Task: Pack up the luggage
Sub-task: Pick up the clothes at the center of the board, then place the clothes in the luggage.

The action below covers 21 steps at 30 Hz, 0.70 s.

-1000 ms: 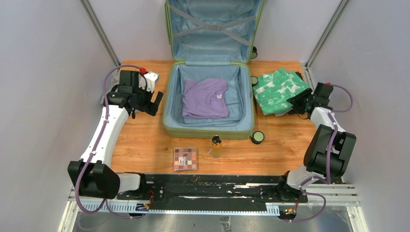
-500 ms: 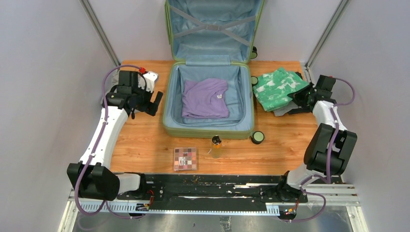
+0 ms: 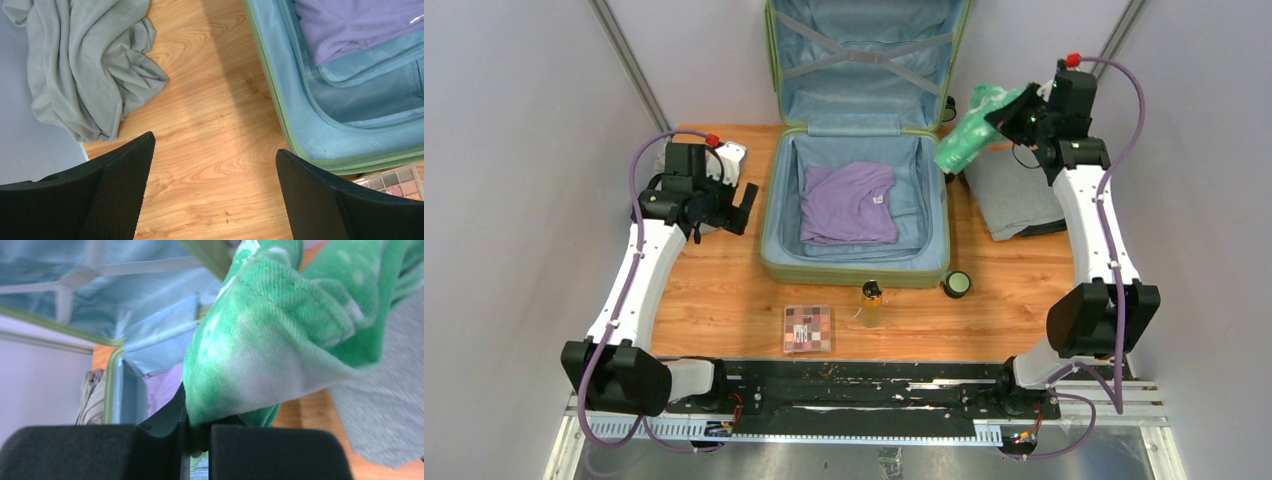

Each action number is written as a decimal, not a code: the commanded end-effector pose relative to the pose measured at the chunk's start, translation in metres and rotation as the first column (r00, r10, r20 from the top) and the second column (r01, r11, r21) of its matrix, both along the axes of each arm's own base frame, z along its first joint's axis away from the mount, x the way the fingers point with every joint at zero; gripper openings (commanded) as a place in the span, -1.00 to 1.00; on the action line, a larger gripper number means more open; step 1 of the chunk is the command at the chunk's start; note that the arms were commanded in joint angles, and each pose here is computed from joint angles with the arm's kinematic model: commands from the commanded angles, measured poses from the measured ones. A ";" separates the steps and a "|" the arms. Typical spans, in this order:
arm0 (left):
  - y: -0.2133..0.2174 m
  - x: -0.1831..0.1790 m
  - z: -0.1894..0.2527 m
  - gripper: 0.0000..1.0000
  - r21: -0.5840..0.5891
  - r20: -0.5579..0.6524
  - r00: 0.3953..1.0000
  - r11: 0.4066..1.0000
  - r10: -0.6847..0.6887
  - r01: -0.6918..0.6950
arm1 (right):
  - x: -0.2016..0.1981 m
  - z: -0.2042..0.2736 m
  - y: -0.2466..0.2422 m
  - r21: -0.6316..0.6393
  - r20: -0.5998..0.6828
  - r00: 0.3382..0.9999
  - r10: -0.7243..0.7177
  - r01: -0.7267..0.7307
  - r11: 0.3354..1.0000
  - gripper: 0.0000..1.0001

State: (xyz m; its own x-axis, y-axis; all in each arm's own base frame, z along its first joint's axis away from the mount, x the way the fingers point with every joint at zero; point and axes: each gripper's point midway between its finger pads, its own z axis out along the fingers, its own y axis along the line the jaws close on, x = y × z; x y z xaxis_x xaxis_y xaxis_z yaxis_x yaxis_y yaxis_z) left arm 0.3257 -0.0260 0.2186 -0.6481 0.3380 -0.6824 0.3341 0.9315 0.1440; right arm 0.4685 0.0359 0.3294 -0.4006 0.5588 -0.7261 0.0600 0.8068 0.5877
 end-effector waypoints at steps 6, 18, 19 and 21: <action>0.011 -0.004 0.025 0.92 -0.007 0.049 0.997 0.998 0.065 -0.065 | -0.038 0.152 0.129 -0.117 0.324 0.895 0.307 -0.284 0.952 -1.00; 0.019 -0.010 0.030 0.92 0.025 0.072 0.994 0.996 0.079 -0.081 | -0.065 0.122 0.295 -0.028 0.274 0.492 0.827 -0.855 0.518 -1.00; 0.020 -0.011 0.031 0.92 0.029 0.075 0.994 0.996 0.079 -0.081 | -0.067 0.113 0.301 -0.007 0.263 0.455 0.851 -0.881 0.473 -1.00; 0.020 -0.011 0.031 0.92 0.033 0.077 0.994 0.996 0.079 -0.081 | -0.070 0.096 0.310 0.021 0.246 0.391 0.887 -0.917 0.398 -1.00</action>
